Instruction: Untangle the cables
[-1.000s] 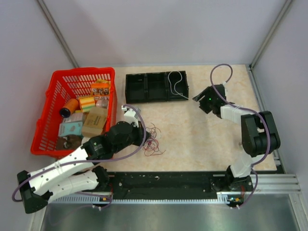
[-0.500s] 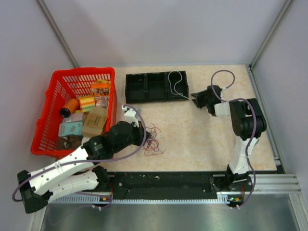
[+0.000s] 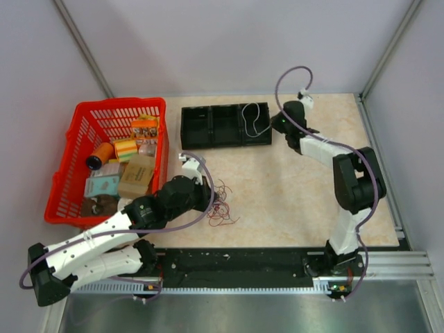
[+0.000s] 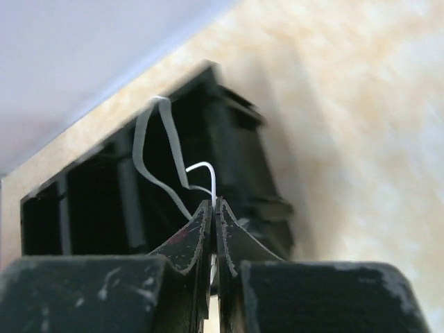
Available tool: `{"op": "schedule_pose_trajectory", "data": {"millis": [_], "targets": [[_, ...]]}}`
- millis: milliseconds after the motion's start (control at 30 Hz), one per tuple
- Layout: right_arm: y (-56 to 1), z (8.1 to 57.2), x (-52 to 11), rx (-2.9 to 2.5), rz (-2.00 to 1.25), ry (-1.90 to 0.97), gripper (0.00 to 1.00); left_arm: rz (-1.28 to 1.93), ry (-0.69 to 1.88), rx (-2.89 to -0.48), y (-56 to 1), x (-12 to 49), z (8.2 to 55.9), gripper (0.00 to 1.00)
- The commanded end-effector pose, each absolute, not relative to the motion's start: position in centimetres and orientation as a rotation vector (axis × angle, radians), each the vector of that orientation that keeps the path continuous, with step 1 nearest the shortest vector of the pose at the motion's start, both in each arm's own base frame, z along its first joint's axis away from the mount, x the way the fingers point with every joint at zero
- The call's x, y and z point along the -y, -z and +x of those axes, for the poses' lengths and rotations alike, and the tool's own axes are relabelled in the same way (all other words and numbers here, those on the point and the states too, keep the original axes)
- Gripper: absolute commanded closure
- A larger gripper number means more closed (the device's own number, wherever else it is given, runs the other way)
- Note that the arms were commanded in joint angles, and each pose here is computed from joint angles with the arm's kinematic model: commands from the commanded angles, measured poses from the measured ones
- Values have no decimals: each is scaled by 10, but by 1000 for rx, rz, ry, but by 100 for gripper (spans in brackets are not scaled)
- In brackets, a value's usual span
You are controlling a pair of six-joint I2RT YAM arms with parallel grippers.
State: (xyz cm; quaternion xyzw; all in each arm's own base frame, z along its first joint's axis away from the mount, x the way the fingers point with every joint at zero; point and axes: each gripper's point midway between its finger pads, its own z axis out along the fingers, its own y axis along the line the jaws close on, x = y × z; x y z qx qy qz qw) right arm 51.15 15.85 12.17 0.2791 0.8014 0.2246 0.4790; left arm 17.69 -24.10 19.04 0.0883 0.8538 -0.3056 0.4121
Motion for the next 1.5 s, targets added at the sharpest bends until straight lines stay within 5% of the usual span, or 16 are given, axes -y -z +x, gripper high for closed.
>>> {"op": "schedule_pose_trajectory", "data": {"millis": [0,600,700,800,967,1300,1467], "targets": [[-182,533,-193,-1928,244,-244,100,222,809,-2092,-201,247,181,100],[-129,581,-252,-2077,-29,-166,98,234,781,-2108,-194,257,189,100],[-143,583,-256,-2102,-59,-185,74,228,777,-2122,-190,258,189,100],[-176,571,-256,-2082,-76,-228,40,216,766,-2124,-187,258,192,100],[-193,504,-238,-2203,-50,-283,32,191,780,-2099,-194,261,198,100],[-157,256,-280,-2205,-537,-871,37,106,899,-2109,-187,254,211,100],[-179,185,-305,-2023,-618,-1251,41,64,1039,-2109,-186,248,210,99]]}}
